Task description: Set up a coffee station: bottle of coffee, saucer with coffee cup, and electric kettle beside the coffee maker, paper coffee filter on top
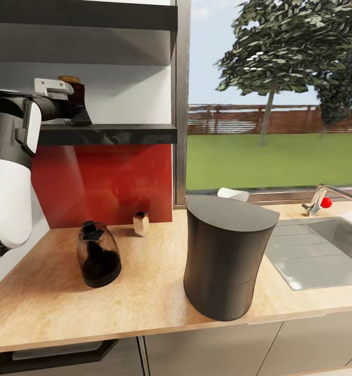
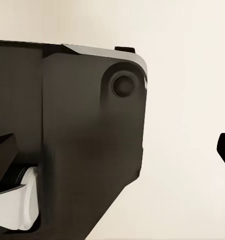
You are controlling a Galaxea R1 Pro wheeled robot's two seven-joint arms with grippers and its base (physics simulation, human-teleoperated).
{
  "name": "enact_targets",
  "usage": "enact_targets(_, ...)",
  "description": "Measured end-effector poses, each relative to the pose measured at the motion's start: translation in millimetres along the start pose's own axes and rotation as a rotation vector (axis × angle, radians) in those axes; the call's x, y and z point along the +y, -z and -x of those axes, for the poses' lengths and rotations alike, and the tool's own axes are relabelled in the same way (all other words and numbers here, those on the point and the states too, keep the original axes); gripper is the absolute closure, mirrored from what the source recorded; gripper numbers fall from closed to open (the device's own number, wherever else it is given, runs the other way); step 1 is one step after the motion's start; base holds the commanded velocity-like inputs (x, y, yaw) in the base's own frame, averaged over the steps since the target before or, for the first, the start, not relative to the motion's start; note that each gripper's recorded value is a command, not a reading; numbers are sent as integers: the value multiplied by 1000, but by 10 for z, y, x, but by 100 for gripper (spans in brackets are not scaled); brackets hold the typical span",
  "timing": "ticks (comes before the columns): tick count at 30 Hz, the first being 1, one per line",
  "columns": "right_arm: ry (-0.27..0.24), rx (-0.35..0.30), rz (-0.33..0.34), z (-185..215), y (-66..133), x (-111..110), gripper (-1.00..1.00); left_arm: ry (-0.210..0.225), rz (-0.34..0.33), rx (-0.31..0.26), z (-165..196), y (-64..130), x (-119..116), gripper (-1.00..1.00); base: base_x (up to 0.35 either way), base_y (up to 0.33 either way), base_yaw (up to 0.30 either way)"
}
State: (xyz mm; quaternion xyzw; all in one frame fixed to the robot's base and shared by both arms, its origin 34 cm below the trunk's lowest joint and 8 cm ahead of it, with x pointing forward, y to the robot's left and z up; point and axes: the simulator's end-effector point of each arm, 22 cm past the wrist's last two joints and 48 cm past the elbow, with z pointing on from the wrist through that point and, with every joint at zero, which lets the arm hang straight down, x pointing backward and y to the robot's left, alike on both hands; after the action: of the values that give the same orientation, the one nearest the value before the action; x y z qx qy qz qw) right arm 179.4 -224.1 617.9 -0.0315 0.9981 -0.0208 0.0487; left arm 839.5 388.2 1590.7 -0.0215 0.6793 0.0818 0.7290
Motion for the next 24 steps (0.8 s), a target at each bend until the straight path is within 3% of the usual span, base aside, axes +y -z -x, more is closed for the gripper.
enact_targets(8, 0, 0, 0, -2, 1, 1, -100, 6, 2, -8, 32, 18, 19, -100, 247, -29, 0)
enact_targets(15, 0, 0, 0, 0, 0, 1, -100, 8, 5, -15, 59, 28, 37, -100, 46, 5, 0)
enact_targets(24, 0, 0, 0, -1, 1, 3, -100, 10, 4, -22, 91, 44, 39, -100, 98, 162, 0)
